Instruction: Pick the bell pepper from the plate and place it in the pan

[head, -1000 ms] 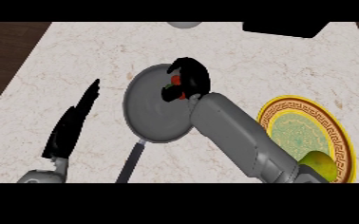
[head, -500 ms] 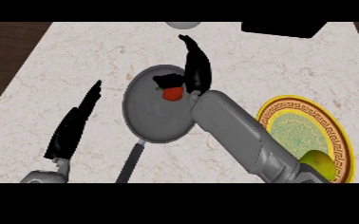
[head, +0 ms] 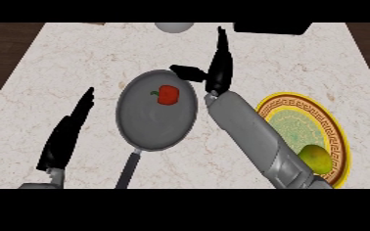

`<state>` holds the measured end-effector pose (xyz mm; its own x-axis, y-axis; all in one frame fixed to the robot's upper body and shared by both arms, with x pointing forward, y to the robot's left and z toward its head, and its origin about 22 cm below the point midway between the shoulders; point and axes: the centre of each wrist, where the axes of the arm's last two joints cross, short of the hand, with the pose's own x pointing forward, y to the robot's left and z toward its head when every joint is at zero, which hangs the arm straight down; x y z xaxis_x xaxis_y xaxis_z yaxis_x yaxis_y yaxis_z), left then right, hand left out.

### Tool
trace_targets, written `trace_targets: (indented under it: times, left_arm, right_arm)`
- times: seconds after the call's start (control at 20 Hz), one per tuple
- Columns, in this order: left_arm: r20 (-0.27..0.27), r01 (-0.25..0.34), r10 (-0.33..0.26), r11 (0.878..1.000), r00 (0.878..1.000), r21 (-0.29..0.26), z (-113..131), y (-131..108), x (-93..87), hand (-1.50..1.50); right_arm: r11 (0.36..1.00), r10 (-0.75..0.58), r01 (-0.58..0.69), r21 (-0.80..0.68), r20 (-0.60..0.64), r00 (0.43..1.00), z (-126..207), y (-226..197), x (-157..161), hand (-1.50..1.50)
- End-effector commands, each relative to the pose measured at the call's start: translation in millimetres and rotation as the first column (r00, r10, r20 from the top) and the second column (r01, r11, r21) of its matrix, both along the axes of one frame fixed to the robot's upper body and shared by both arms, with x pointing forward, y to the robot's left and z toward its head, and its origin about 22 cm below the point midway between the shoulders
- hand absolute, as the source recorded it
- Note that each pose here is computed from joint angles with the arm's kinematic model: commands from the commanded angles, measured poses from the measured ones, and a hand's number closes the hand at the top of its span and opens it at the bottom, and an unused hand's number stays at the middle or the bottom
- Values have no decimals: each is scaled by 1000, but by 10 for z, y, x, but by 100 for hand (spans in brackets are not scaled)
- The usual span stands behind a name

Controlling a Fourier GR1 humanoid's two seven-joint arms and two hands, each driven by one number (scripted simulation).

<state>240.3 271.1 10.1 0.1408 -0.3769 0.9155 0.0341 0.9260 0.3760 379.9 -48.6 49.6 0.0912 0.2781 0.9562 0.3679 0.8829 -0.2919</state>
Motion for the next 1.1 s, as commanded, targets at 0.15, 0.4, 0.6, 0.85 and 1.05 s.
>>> trace_targets:
  times: [0.15,0.4,0.6,0.85,1.05]
  left_arm:
    - [-12,-64,64,998,998,-9,-23,88,-221,0]
    - [5,-69,69,998,998,13,80,161,-119,0]
    - [-5,-84,84,996,996,12,-58,258,-216,0]
    - [13,-58,58,998,998,2,-13,74,-230,0]
    - [2,-65,65,998,998,0,-73,219,-126,0]
  right_arm:
    - [999,-39,40,-7,94,995,-381,-778,-168,-150]
    - [998,-45,48,-29,109,993,-430,-1334,-290,-150]
    - [999,-9,14,-46,96,995,-525,-1655,-727,-150]
    - [999,-5,9,-43,98,995,-334,-2035,-1006,-150]
    - [999,-4,9,-44,102,995,-379,-2368,-1120,-150]
